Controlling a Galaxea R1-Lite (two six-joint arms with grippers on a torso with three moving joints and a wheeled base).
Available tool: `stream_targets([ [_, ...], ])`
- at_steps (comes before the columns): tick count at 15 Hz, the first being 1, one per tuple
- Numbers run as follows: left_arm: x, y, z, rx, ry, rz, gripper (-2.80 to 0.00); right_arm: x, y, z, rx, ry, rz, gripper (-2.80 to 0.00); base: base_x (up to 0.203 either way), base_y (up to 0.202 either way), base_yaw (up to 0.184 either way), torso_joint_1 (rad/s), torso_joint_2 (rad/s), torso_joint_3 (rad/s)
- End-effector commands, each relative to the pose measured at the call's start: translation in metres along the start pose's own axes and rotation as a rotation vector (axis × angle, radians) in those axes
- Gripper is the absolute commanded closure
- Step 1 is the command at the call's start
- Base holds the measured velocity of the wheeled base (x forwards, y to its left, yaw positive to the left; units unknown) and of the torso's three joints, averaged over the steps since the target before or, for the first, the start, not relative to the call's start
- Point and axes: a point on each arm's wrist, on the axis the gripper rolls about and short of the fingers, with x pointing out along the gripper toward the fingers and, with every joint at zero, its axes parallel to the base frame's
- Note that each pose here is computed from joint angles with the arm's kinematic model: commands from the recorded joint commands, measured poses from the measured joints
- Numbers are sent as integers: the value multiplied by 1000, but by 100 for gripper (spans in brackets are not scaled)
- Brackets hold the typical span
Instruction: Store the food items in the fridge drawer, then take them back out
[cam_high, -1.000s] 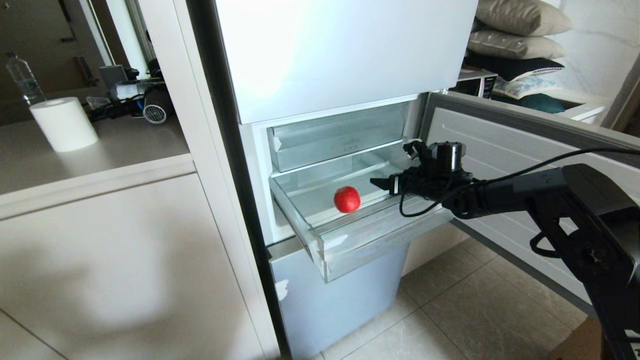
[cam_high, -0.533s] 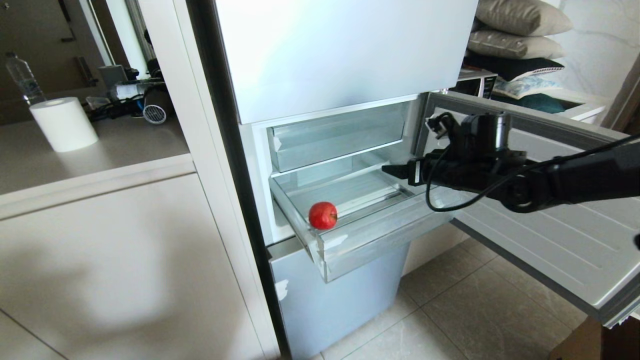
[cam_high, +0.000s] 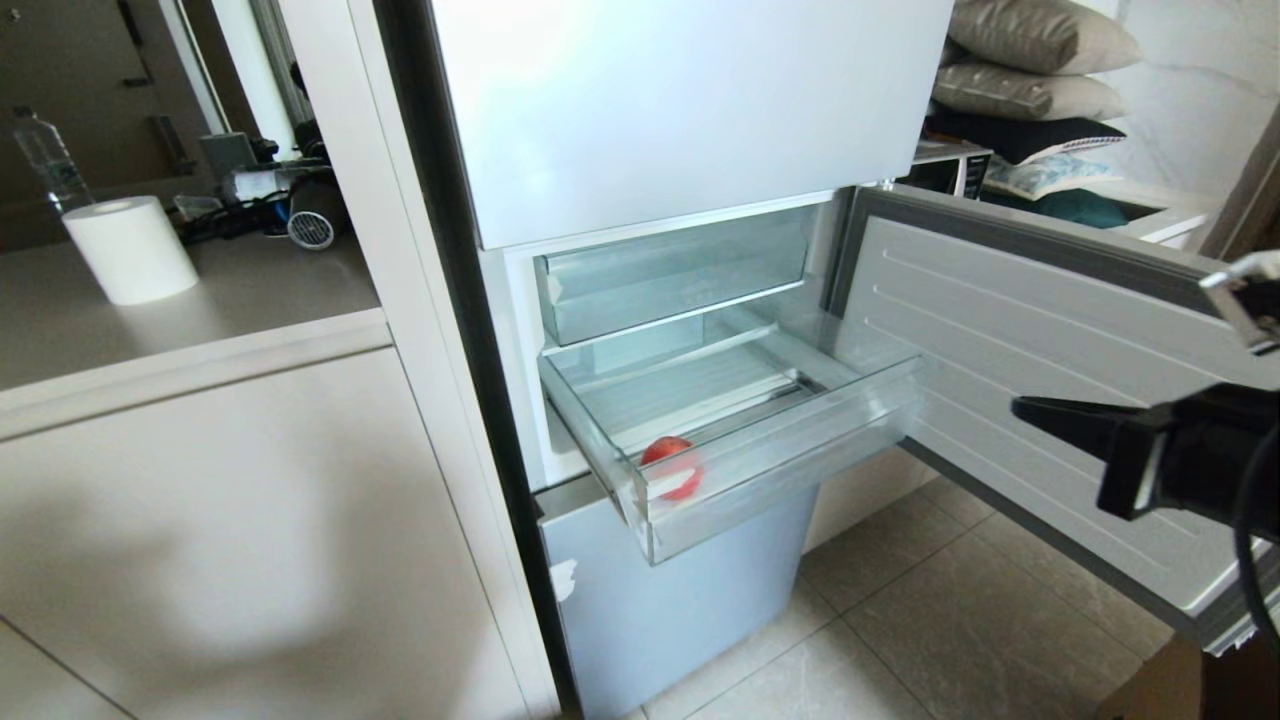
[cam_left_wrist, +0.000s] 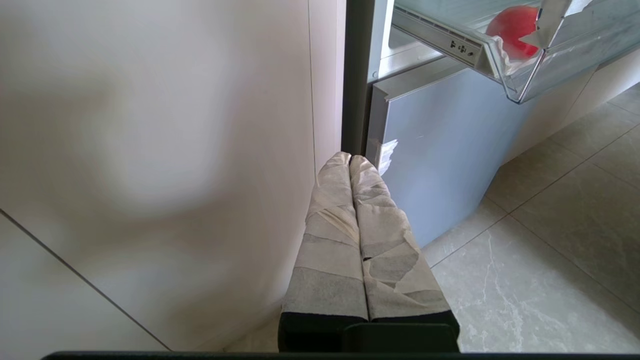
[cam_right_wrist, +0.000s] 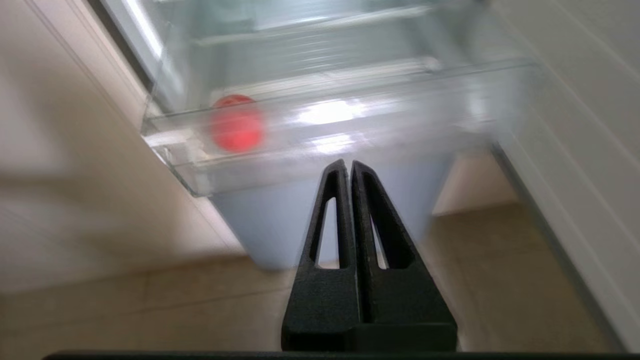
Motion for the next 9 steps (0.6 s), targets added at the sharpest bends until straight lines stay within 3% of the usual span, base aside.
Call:
stream_targets([
  [1,0,0,0,0,1,0,0,-75,4,-12,-6,-133,-87,0,0,0,0,0,0,0],
  [3,0,0,0,0,2,0,0,-102,4,-31,0,-111,-179,0,0,0,0,0,0,0],
  [5,0,0,0,0,1,0,0,-116,2,-50,10,1,-252,0,0,0,0,0,0,0],
  [9,0,0,0,0,1,0,0,-129,-8,-56,114,3,-503,0,0,0,0,0,0,0],
])
